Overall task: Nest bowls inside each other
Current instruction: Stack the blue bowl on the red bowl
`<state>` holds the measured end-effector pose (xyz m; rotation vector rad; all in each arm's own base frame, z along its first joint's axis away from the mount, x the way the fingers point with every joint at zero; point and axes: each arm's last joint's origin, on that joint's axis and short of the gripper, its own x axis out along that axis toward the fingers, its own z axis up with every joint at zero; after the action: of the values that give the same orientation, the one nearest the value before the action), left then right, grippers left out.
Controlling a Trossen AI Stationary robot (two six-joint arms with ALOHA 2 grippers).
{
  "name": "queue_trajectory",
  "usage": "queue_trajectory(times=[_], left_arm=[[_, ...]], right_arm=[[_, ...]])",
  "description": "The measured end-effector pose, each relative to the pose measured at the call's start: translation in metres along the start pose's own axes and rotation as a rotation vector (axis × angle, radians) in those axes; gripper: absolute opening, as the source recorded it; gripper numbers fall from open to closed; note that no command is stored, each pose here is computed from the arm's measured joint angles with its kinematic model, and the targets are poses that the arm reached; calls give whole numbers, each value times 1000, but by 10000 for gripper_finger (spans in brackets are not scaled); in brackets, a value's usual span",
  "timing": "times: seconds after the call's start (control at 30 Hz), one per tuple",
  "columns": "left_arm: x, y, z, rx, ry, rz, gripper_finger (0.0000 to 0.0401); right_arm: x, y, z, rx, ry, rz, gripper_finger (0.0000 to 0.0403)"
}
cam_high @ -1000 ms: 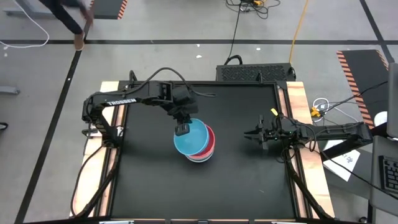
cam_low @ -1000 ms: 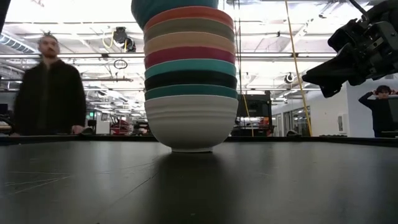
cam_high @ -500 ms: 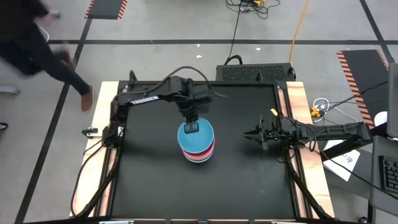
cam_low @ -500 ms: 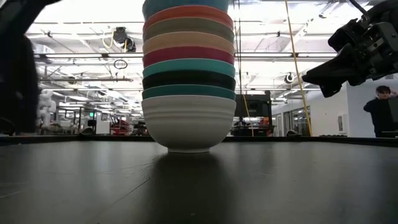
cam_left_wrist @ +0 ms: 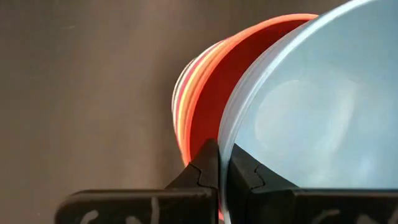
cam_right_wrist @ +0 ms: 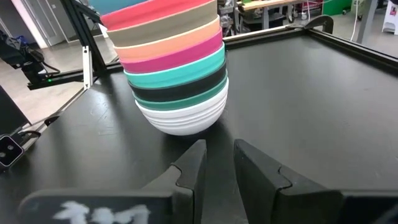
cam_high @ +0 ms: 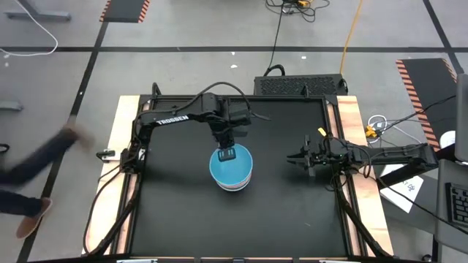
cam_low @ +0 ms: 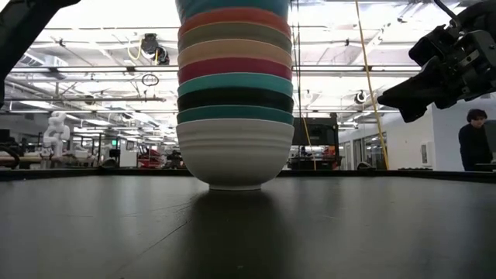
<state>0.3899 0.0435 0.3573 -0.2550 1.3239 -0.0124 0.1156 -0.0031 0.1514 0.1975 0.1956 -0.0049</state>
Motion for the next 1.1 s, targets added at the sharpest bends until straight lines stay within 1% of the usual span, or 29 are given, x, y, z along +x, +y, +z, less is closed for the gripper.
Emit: queue_trajectory(times=[0.2, 0.3, 0.43, 0.63, 0.77, 1.1], left_arm=[[0, -1, 0, -14, 1, -2, 4], [2, 0, 0, -14, 4, 20, 4], [11, 7, -1, -40, 41, 42, 4], [22, 13, -3, -40, 76, 48, 4], [25, 17, -3, -43, 75, 37, 4], [27, 16, 1, -13, 42, 44, 4]], right_arm=[[0, 0, 0, 0, -1, 0, 73], [0, 0, 0, 0, -1, 1, 73], [0, 0, 0, 0, -1, 0, 73], [0, 0, 0, 0, -1, 1, 73], [0, 0, 0, 0, 3, 0, 73], [0, 0, 0, 0, 3, 0, 73]])
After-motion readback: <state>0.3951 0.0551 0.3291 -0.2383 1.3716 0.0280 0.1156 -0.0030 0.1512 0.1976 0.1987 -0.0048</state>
